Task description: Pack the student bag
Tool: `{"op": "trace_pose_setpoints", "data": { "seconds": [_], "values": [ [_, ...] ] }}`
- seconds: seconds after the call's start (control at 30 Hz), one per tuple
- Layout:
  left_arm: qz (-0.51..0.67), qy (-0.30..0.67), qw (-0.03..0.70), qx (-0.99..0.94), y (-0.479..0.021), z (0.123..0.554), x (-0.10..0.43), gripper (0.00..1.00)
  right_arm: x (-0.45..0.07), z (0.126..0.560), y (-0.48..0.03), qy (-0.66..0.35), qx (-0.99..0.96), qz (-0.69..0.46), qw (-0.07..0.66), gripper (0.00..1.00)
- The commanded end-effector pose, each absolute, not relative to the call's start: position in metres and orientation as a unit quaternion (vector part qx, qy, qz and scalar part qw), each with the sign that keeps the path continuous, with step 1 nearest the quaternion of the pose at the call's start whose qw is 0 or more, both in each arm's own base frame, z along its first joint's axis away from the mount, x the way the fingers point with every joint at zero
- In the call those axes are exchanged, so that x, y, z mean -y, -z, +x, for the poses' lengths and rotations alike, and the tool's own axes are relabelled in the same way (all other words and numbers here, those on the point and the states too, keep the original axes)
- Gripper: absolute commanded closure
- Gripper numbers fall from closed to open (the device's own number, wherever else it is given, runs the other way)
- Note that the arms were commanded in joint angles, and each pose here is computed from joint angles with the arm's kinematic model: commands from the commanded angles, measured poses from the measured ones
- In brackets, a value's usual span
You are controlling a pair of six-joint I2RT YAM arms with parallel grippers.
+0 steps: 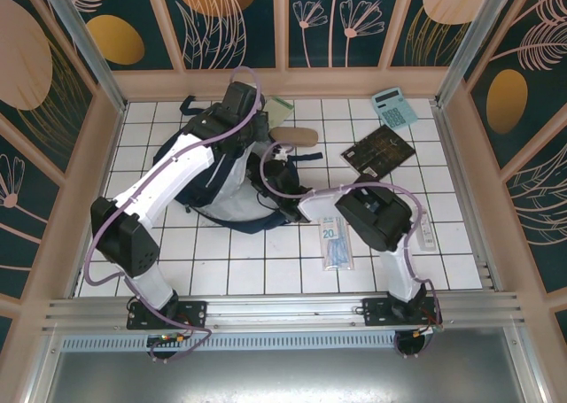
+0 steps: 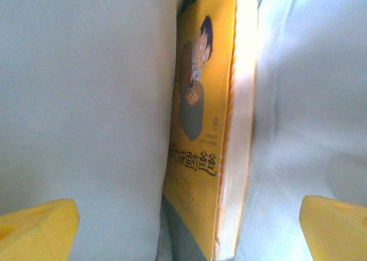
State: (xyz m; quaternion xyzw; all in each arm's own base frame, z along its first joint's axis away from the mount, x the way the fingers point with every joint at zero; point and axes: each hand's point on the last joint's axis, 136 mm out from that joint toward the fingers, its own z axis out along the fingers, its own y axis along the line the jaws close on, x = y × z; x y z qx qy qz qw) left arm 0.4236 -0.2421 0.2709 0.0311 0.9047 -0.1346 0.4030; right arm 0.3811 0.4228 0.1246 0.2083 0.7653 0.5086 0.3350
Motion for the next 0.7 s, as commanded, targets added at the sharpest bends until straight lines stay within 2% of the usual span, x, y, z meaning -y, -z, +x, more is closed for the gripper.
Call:
{"op": "trace_pose_setpoints", "data": {
  "seconds": [0.0,0.37,0.53,0.6,0.67],
  "values": [
    [0.015,0.144,0.460,-0.876,-0.311,0.427,0.230,1.00,-0.401,0.376,-0.157,-0.504,-0.755,0.207,0.365,0.01],
    [0.015,0.149,0.439,-0.886,-0.280,0.419,0.229,1.00,-0.294,0.340,-0.168,-0.417,-0.777,0.233,0.410,0.01],
    [0.012,0.204,0.436,-0.877,-0.264,0.409,0.240,1.00,-0.233,0.329,-0.165,-0.373,-0.783,0.251,0.429,0.01],
    [0.016,0.215,0.426,-0.879,-0.255,0.406,0.244,0.97,-0.204,0.325,-0.165,-0.354,-0.782,0.263,0.442,0.01],
    [0.020,0.226,0.418,-0.880,-0.246,0.405,0.249,0.87,-0.174,0.322,-0.168,-0.327,-0.780,0.272,0.459,0.01]
  ]
}}
